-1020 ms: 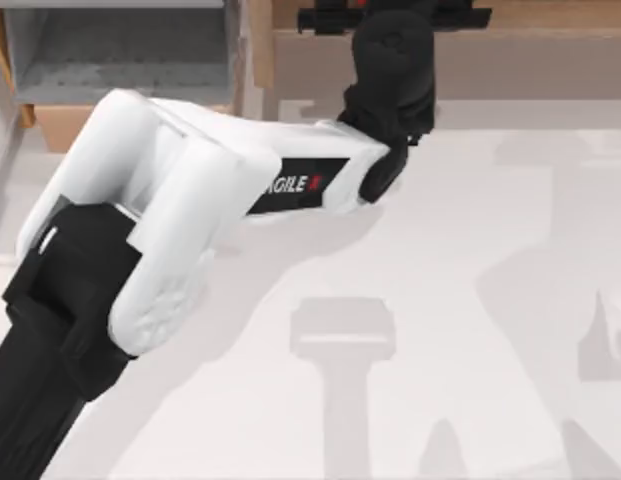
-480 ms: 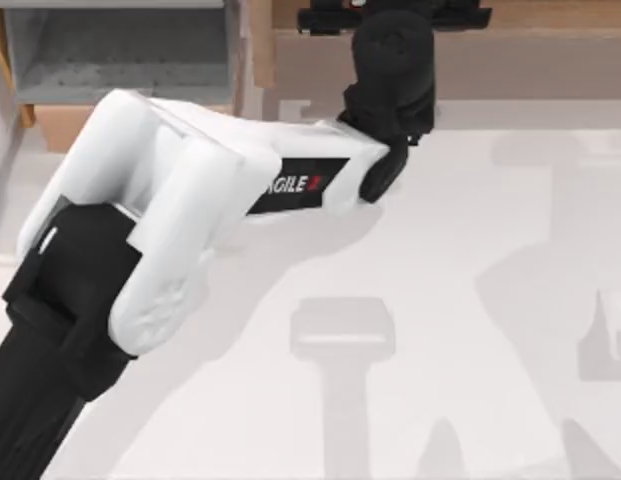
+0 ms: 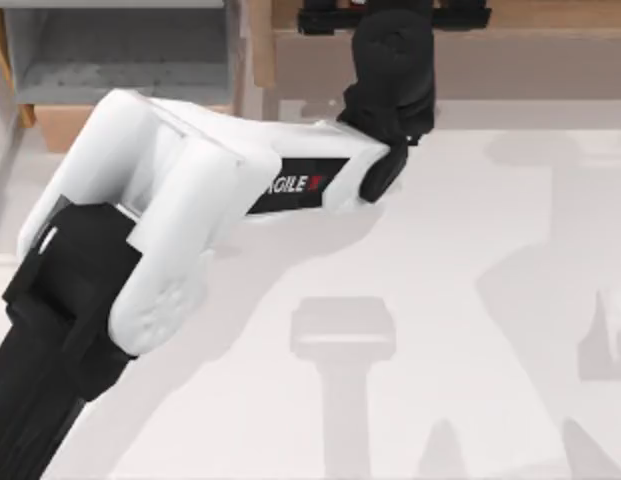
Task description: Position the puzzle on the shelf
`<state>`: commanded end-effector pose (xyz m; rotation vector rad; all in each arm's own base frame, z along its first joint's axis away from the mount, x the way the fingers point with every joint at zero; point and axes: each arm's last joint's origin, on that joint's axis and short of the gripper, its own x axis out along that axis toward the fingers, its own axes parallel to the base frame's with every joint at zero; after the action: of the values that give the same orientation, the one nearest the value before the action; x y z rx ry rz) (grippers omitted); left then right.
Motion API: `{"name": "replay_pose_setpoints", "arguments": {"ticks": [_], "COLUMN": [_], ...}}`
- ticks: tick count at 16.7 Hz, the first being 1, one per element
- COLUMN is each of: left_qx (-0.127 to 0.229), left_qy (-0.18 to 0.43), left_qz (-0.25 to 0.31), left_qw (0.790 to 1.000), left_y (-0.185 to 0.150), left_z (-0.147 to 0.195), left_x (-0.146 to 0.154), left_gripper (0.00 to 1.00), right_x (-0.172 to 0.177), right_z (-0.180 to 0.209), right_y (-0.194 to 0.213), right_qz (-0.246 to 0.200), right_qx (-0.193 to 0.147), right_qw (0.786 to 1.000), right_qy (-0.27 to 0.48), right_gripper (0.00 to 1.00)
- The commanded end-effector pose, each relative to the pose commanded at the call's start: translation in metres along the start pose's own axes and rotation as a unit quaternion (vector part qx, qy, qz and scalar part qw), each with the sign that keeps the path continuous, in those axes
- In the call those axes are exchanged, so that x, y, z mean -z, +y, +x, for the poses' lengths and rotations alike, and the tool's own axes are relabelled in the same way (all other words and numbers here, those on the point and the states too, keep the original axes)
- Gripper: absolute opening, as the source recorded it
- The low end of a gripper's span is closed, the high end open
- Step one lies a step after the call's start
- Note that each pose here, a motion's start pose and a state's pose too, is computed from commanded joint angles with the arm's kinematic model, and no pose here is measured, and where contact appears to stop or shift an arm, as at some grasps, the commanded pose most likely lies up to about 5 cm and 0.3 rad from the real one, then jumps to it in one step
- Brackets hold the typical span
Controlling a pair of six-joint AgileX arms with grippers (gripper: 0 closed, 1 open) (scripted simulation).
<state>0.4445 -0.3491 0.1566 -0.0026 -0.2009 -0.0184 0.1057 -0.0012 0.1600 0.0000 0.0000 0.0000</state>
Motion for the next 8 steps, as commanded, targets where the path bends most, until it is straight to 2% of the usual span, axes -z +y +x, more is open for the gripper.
{"name": "replay_pose_setpoints", "arguments": {"ticks": [2, 4, 8], "left_qx": [0.004, 0.024, 0.106], "left_qy": [0.0, 0.0, -0.003], "left_qz": [0.003, 0.018, 0.085], "left_qw": [1.0, 1.0, 0.991], "left_y": [0.0, 0.003, 0.022], "left_z": [-0.001, -0.005, -0.024], "left_x": [0.0, 0.002, 0.008], "left_gripper": [1.0, 1.0, 1.0], "right_x": [0.0, 0.0, 0.0], "right_z": [0.0, 0.0, 0.0], "right_y": [0.0, 0.0, 0.0], "right_qz": [0.0, 0.0, 0.0], "right_qx": [0.0, 0.0, 0.0], "right_qw": [1.0, 1.0, 1.0], "right_qy": [0.0, 0.0, 0.0], "right_gripper": [1.0, 1.0, 1.0]}}
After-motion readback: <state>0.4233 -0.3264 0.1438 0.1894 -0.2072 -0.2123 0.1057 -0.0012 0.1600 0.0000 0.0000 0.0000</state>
